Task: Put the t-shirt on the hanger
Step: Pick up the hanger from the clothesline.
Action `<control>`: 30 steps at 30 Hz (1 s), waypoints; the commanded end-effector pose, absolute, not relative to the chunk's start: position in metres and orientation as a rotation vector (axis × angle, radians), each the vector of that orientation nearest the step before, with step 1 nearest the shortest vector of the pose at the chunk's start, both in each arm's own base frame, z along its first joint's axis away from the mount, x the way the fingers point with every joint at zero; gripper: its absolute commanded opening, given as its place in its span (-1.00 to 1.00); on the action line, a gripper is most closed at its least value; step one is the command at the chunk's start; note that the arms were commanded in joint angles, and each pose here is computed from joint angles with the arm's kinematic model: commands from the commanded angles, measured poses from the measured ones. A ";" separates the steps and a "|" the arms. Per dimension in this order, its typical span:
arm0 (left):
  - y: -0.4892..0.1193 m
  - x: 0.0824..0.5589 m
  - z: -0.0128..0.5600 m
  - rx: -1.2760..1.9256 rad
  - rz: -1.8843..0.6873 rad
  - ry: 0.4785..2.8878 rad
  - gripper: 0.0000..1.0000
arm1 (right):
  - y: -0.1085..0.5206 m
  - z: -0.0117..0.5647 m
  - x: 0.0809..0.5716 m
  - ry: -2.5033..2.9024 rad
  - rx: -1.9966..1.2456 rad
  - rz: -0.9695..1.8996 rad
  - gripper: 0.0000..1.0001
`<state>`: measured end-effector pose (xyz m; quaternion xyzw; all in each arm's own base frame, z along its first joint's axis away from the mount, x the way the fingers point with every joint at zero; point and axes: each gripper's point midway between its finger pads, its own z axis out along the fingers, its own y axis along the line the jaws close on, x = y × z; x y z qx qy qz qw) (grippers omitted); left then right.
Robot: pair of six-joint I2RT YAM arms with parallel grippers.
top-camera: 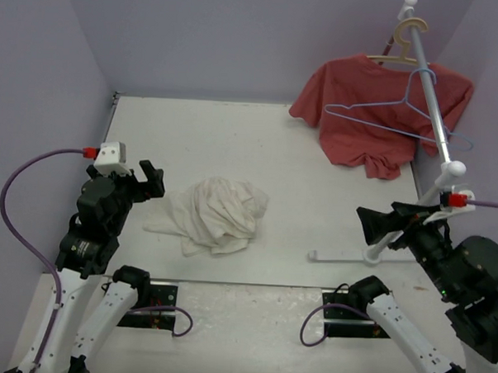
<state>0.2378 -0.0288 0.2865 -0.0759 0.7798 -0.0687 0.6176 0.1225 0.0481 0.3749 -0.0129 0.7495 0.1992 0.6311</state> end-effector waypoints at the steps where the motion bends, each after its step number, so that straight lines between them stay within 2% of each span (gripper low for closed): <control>1: -0.038 0.251 0.269 -0.195 -0.202 1.807 1.00 | 0.116 0.378 0.166 1.815 -0.146 0.675 0.97; 10: -0.054 0.253 0.256 -0.137 -0.282 1.823 1.00 | 0.139 0.377 0.277 1.823 0.282 0.586 0.98; 14: -0.056 0.251 0.258 -0.121 -0.292 1.819 1.00 | 0.117 0.356 0.335 1.812 0.545 0.317 0.97; 16: -0.058 0.250 0.259 -0.111 -0.305 1.812 1.00 | 0.096 0.352 0.350 1.775 0.673 0.191 0.98; 25: -0.066 0.250 0.256 -0.066 -0.337 1.823 1.00 | 0.086 0.343 0.413 1.659 0.974 0.078 0.98; 30: -0.068 0.249 0.256 -0.055 -0.351 1.817 1.00 | 0.076 0.344 0.434 1.579 1.033 -0.028 0.97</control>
